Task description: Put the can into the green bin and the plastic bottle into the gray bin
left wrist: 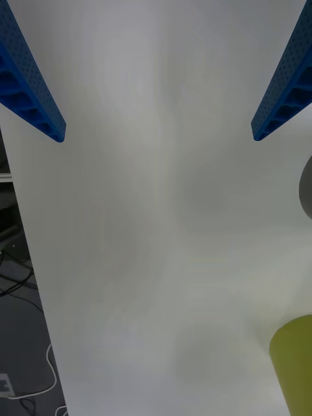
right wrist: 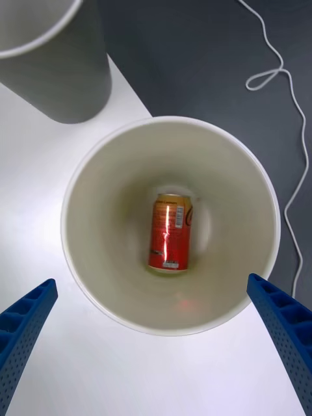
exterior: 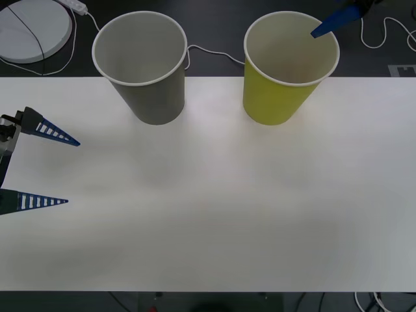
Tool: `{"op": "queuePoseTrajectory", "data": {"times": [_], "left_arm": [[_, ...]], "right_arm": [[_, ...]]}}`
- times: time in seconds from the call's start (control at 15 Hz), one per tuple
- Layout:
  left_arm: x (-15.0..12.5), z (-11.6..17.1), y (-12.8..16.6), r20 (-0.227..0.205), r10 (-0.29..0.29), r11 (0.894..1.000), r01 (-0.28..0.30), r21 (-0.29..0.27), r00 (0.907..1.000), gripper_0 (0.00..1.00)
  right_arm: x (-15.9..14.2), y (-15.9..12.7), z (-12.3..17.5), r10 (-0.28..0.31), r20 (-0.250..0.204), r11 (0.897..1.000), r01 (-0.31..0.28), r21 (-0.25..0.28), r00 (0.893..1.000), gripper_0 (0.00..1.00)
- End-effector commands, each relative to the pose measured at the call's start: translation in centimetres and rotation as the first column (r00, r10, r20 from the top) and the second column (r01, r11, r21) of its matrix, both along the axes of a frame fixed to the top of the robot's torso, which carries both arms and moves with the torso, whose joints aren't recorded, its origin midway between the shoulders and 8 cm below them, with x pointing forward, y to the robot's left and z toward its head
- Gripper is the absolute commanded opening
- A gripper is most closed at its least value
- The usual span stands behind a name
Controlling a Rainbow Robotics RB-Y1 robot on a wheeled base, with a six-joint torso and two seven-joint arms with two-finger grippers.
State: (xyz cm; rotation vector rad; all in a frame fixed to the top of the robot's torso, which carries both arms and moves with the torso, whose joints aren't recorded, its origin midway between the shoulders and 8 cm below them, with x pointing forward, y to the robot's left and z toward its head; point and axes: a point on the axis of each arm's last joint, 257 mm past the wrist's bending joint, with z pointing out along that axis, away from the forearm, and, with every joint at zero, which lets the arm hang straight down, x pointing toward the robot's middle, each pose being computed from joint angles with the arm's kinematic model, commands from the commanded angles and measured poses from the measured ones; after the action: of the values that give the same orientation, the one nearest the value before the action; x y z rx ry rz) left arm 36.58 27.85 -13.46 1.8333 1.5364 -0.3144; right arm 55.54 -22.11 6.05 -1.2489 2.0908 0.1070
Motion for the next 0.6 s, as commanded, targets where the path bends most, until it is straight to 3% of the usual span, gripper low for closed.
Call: {"op": "queuePoseTrajectory", "data": {"times": [0.07, 0.27, 0.6], "left_arm": [[0.0, 0.0, 0.0, 0.000, 0.000, 1.000, 0.000, 0.000, 1.0000, 1.00], [0.0, 0.0, 0.0, 0.000, 0.000, 1.000, 0.000, 0.000, 1.0000, 1.00], [0.0, 0.0, 0.0, 0.000, 0.000, 1.000, 0.000, 0.000, 1.0000, 1.00]], "right_arm": [[-2.0, -0.7, 0.4, 0.121, 0.019, 0.989, -0.122, 0.083, 0.993, 1.00], [-3.7, -2.1, -0.6, 0.229, 0.055, 0.964, -0.234, 0.128, 0.972, 1.00], [-6.7, -4.8, -4.7, 0.392, 0.125, 0.901, -0.407, 0.146, 0.912, 1.00]]}}
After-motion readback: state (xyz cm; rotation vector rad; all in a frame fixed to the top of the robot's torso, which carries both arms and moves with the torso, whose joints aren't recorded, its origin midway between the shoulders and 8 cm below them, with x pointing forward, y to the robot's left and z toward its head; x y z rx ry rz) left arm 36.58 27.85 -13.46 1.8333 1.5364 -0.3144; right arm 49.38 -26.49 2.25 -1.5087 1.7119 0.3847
